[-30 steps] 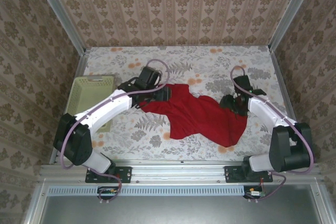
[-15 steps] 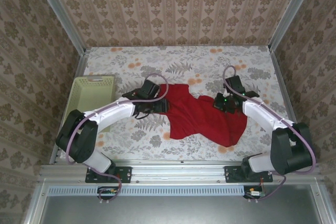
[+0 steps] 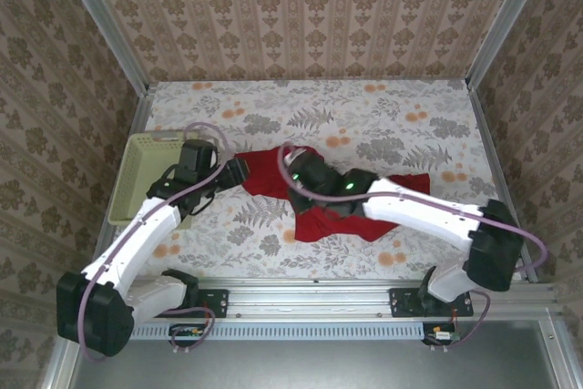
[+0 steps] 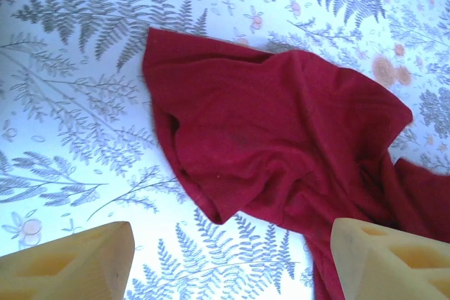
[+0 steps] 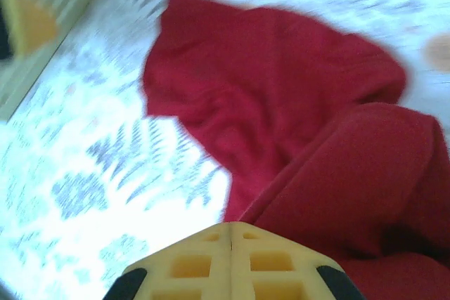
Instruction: Fold the inside-out t-shirt
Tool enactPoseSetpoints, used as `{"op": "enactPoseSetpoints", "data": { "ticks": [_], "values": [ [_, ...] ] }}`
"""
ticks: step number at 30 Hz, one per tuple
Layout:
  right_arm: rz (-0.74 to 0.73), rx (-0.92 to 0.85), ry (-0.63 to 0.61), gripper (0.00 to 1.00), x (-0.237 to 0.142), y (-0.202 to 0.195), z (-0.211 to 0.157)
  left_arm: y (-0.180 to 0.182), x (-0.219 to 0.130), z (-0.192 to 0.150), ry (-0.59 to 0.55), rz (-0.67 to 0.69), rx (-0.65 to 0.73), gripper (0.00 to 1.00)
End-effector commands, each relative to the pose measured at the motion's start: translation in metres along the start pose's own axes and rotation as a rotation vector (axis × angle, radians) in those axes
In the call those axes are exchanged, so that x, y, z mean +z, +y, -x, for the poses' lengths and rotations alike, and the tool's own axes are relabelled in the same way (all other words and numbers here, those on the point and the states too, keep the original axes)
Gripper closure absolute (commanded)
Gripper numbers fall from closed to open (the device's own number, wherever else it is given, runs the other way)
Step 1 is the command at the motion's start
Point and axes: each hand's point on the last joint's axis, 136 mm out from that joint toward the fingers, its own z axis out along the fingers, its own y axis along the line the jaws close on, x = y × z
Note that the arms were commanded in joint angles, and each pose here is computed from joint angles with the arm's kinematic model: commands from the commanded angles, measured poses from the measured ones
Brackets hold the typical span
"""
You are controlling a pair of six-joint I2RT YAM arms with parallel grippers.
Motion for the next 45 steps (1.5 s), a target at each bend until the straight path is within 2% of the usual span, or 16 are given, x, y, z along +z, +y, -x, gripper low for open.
{"op": "enactPoseSetpoints", "data": {
  "ticks": [1,4,7,10,15,18,21,24,27,32,36,38,41,45],
  "values": [
    [-0.004,-0.053,0.076,0.96,0.012,0.014,-0.023,0.014,0.004,-0.017,0.071,0.044,0.009,0.25],
    [-0.055,-0.062,0.046,0.63,-0.008,-0.001,-0.023,0.009,0.010,-0.021,0.105,0.026,0.007,0.25],
    [-0.094,-0.047,-0.027,0.48,-0.039,-0.023,-0.017,-0.004,0.018,-0.024,0.141,0.008,0.039,0.25],
    [-0.152,0.080,-0.039,0.46,-0.054,-0.064,-0.022,-0.035,0.023,-0.029,0.175,-0.016,0.138,0.25],
    [-0.257,0.319,0.003,0.44,-0.057,-0.131,-0.052,-0.100,0.034,-0.039,0.202,-0.111,0.275,0.25],
    [-0.270,0.399,0.030,0.40,-0.056,-0.145,-0.070,-0.132,0.045,-0.057,0.251,-0.152,0.363,0.25],
    [-0.237,0.435,0.065,0.37,-0.046,-0.143,-0.086,-0.156,0.058,-0.079,0.306,-0.177,0.436,0.25],
    [-0.204,0.461,0.083,0.36,-0.035,-0.139,-0.094,-0.161,0.076,-0.099,0.379,-0.151,0.474,0.28],
    [-0.203,0.480,0.093,0.40,-0.026,-0.142,-0.095,-0.162,0.089,-0.114,0.425,-0.155,0.468,0.36],
    [-0.264,0.457,0.092,0.68,-0.023,-0.156,-0.089,-0.150,0.105,-0.127,0.472,-0.126,0.455,0.58],
    [-0.353,0.409,0.099,0.89,-0.029,-0.169,-0.082,-0.136,0.110,-0.123,0.466,-0.106,0.412,0.79],
    [-0.344,0.396,0.063,0.97,-0.033,-0.168,-0.072,-0.126,0.110,-0.119,0.456,-0.092,0.386,0.89],
    [-0.268,0.383,-0.009,1.00,-0.038,-0.158,-0.051,-0.118,0.107,-0.110,0.429,-0.092,0.366,1.00],
    [-0.098,0.356,-0.127,1.00,-0.044,-0.130,-0.008,-0.100,0.093,-0.088,0.343,-0.064,0.343,1.00]
  ]
}}
